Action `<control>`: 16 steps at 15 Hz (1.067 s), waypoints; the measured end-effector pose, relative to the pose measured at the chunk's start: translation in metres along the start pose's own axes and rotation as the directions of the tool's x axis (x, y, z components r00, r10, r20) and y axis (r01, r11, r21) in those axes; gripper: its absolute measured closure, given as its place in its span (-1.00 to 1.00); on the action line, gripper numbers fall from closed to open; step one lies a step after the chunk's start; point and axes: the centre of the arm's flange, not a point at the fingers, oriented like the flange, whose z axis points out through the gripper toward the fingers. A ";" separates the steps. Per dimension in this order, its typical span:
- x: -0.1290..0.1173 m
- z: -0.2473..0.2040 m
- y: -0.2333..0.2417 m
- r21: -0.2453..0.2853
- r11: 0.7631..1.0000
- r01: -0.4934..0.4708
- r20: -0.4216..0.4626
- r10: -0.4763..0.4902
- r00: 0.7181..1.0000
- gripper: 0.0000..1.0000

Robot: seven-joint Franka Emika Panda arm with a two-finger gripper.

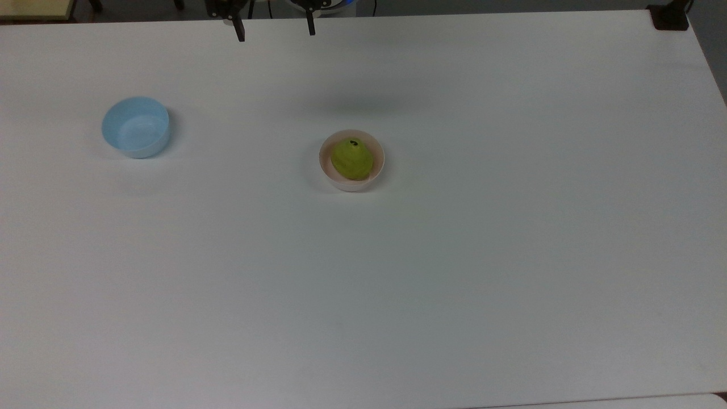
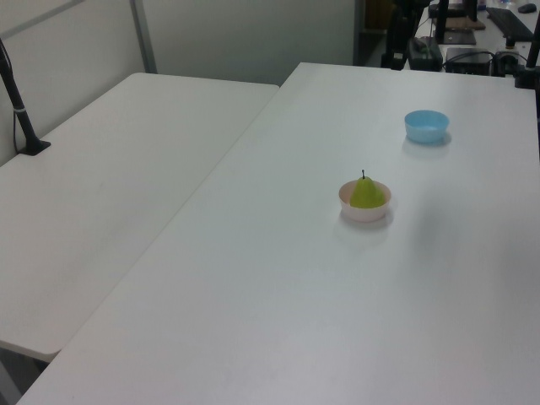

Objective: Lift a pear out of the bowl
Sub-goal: 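Move the open gripper toward the pink bowl holding the green pear, then lower the gripper over the pear and close it around the pear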

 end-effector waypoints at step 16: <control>0.005 0.064 -0.020 -0.035 0.930 0.365 0.152 -0.356 0.922 -1.00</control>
